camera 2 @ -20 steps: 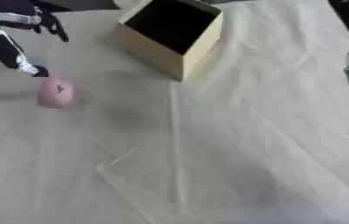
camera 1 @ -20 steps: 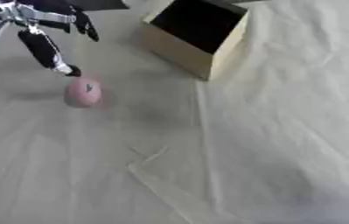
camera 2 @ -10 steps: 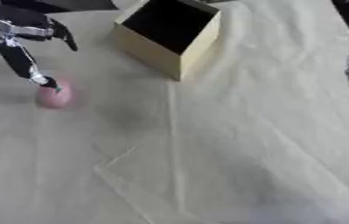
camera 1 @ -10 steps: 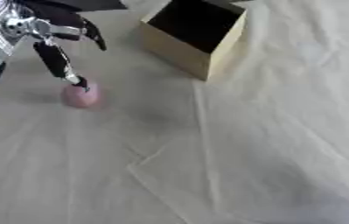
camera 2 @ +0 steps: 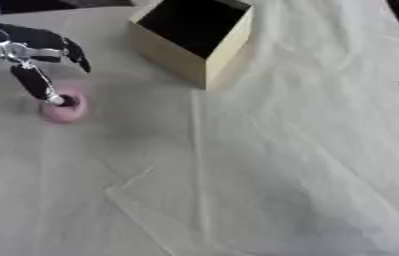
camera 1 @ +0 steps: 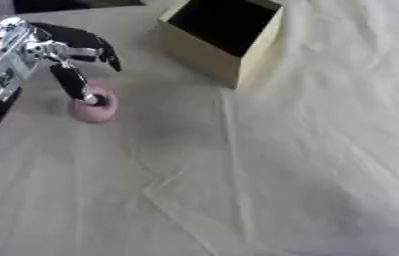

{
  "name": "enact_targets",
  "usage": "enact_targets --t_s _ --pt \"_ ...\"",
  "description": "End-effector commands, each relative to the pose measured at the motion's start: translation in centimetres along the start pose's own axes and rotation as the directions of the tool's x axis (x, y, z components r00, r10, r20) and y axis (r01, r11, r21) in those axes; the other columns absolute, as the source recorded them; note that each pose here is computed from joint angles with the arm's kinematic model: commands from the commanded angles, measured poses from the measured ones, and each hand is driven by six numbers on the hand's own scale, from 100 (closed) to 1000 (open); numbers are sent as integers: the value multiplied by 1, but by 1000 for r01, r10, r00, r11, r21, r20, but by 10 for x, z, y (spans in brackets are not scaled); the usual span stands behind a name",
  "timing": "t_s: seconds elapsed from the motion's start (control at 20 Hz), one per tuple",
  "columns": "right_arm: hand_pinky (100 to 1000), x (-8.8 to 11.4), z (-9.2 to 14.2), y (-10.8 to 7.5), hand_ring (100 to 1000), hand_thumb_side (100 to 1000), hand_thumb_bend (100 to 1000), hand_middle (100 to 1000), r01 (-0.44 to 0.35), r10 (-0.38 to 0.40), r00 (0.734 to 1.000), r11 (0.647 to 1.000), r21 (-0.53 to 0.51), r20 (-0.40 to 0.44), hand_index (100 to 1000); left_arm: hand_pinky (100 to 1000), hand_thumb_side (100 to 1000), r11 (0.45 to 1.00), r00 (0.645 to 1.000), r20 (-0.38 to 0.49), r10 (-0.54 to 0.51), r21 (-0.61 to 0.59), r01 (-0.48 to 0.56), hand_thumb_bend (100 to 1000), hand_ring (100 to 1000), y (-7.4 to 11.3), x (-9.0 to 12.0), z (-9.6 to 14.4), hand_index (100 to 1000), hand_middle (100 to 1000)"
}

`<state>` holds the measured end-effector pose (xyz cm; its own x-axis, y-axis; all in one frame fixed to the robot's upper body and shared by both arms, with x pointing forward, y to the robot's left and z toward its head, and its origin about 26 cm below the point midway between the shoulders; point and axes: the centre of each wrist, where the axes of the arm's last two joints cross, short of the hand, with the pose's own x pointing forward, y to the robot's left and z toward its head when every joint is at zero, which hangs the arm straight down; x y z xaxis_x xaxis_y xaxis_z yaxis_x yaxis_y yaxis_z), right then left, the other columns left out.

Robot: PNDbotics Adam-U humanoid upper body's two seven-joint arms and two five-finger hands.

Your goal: Pick up objects on the table and place them in the box.

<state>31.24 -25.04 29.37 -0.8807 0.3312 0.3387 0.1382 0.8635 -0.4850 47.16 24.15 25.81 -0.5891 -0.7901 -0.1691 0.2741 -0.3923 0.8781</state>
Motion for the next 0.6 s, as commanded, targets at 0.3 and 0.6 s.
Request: enact_targets --t_s 0.3,0.6 --pt "802 6 -3 -5 637 794 100 600 -10 10 1000 1000 -5 21 774 676 261 999 999 22 -49 -7 49 353 801 20 10 32 834 752" --pt "802 5 -2 -5 636 795 100 599 -8 8 1000 1000 -5 17 773 766 260 998 998 -8 -67 -11 67 417 875 27 14 46 883 823"
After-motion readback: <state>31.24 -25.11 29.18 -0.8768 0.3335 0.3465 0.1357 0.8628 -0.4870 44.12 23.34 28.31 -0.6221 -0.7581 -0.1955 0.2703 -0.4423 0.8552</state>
